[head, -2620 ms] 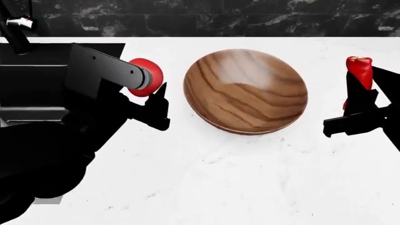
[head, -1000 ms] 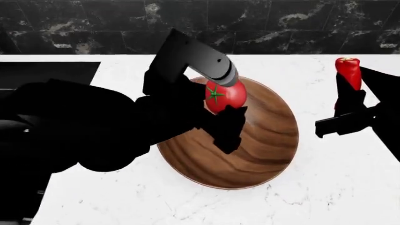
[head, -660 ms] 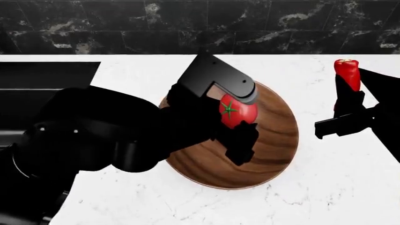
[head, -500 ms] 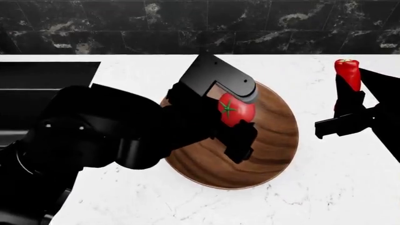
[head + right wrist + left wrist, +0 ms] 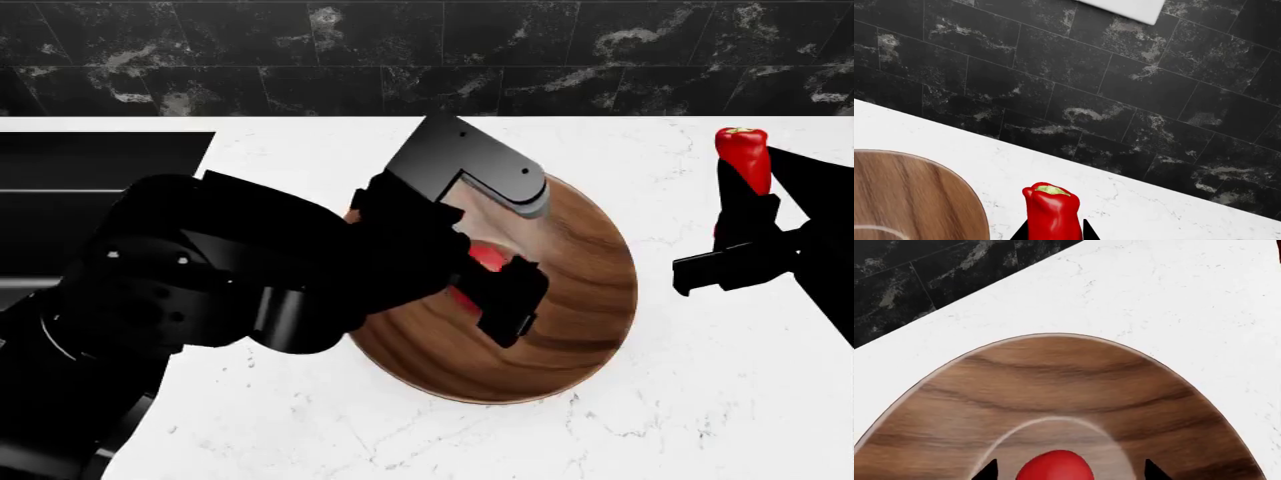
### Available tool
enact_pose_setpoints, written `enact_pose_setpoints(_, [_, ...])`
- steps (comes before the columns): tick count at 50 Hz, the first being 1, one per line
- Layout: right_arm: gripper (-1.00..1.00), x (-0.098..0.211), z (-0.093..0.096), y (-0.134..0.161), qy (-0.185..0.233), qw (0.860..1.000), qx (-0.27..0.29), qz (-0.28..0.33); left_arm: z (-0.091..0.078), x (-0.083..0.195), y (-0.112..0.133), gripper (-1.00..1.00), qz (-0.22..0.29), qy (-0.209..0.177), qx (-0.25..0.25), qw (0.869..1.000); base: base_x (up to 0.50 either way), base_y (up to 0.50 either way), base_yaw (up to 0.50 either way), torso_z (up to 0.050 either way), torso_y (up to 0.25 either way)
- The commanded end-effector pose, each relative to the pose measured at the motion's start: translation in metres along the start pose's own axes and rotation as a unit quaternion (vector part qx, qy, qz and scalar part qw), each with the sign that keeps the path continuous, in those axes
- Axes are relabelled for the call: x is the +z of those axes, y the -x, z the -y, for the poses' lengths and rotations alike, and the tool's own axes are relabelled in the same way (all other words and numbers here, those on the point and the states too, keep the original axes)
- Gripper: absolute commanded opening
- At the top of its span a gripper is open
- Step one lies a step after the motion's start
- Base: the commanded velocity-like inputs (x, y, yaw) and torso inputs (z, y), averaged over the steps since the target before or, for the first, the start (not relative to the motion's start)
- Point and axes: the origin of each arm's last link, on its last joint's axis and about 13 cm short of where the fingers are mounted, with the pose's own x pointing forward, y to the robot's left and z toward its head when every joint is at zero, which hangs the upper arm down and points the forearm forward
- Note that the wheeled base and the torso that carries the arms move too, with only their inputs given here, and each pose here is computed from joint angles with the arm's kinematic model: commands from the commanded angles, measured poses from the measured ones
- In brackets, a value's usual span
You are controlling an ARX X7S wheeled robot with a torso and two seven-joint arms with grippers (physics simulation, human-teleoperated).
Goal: Pick the tomatos and chili peppers from the sink and place them in one bowl. Place the artichoke in the other bowl. Then turn off the sink faucet.
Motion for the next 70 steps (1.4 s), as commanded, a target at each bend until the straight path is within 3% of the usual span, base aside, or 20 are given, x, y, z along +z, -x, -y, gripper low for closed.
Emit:
enact_pose_setpoints(1, [-1.00,0.000,0.000,0.000,0.003,1.000,0.002,0.004,0.001,0.006,0.003,1.00,0.011,0.003,-0.008,1.000,0.00,0.00,0.00,0.000,0.000])
enact_pose_setpoints(11, [-1.00,0.000,0.000,0.000,0.004,1.000,0.013,0.007,-0.002,0.015,0.013,1.00,0.031,0.006,-0.002,0.999,0.00,0.00,0.00,0.000,0.000])
enact_pose_setpoints(12, [-1.00,0.000,-0.001,-0.001,-0.026,0.999,0.025,0.005,-0.004,0.018,0.016,1.00,0.039,0.008,0.002,0.999,0.00,0.00,0.00,0.000,0.000])
enact_pose_setpoints(14, [-1.00,0.000,0.000,0.000,-0.022,0.999,0.042,-0.005,-0.008,0.025,0.022,1.00,0.059,0.014,0.011,0.998,0.00,0.00,0.00,0.000,0.000])
enact_pose_setpoints(21, [-1.00,0.001,0.001,0.000,-0.010,0.996,0.086,-0.015,-0.022,0.033,0.054,1.00,0.124,0.004,0.085,0.989,0.00,0.00,0.00,0.000,0.000])
enact_pose_setpoints(27, [-1.00,0.001,0.001,0.000,-0.007,0.991,0.132,-0.026,-0.044,0.018,0.081,1.00,0.157,0.003,0.196,0.968,0.00,0.00,0.00,0.000,0.000])
enact_pose_setpoints(31, [-1.00,0.001,0.002,0.000,-0.006,0.984,0.173,-0.032,-0.057,-0.009,0.097,1.00,0.158,0.001,0.284,0.946,0.00,0.00,0.00,0.000,0.000])
enact_pose_setpoints(35, [-1.00,0.002,0.003,0.000,0.001,0.981,0.188,-0.052,-0.053,-0.026,0.117,1.00,0.178,0.020,0.320,0.930,0.00,0.00,0.00,0.000,0.000])
enact_pose_setpoints(39, [-1.00,0.002,0.003,0.000,0.005,0.978,0.200,-0.052,-0.045,-0.050,0.122,1.00,0.168,0.031,0.330,0.928,0.00,0.00,0.00,0.000,0.000])
enact_pose_setpoints(40, [-1.00,0.002,0.003,0.000,0.015,0.974,0.216,-0.067,-0.045,-0.057,0.127,1.00,0.168,0.039,0.342,0.924,0.00,0.00,0.00,0.000,0.000])
enact_pose_setpoints(41, [-1.00,-0.002,-0.002,-0.032,0.034,0.974,0.190,-0.116,-0.050,-0.069,0.139,1.00,0.189,0.052,0.374,0.907,0.00,0.00,0.00,0.000,0.000])
enact_pose_setpoints(42, [-1.00,0.039,0.019,-0.057,0.009,0.983,0.174,-0.052,-0.048,-0.083,0.134,1.00,0.160,0.063,0.368,0.914,0.00,0.00,0.00,0.000,0.000])
enact_pose_setpoints(43, [-1.00,0.067,0.025,-0.078,-0.005,0.991,0.124,-0.054,-0.048,-0.084,0.134,1.00,0.158,0.063,0.368,0.914,0.00,0.00,0.00,0.000,0.000])
enact_pose_setpoints(44, [-1.00,0.082,-0.001,-0.087,-0.001,0.980,0.177,-0.091,-0.048,-0.085,0.134,1.00,0.158,0.062,0.368,0.914,0.00,0.00,0.00,0.000,0.000])
enact_pose_setpoints(45, [-1.00,0.090,-0.035,-0.092,0.005,0.968,0.239,-0.079,-0.048,-0.085,0.134,1.00,0.159,0.061,0.368,0.914,0.00,0.00,0.00,0.000,0.000])
enact_pose_setpoints(54, [-1.00,0.081,-0.033,-0.089,-0.008,0.970,0.229,-0.075,-0.047,-0.092,0.134,1.00,0.156,0.069,0.371,0.913,0.00,0.00,0.00,0.000,0.000])
enact_pose_setpoints(70, [-1.00,0.054,-0.049,-0.082,-0.011,0.952,0.275,-0.130,-0.049,-0.095,0.133,1.00,0.150,0.075,0.377,0.911,0.00,0.00,0.00,0.000,0.000])
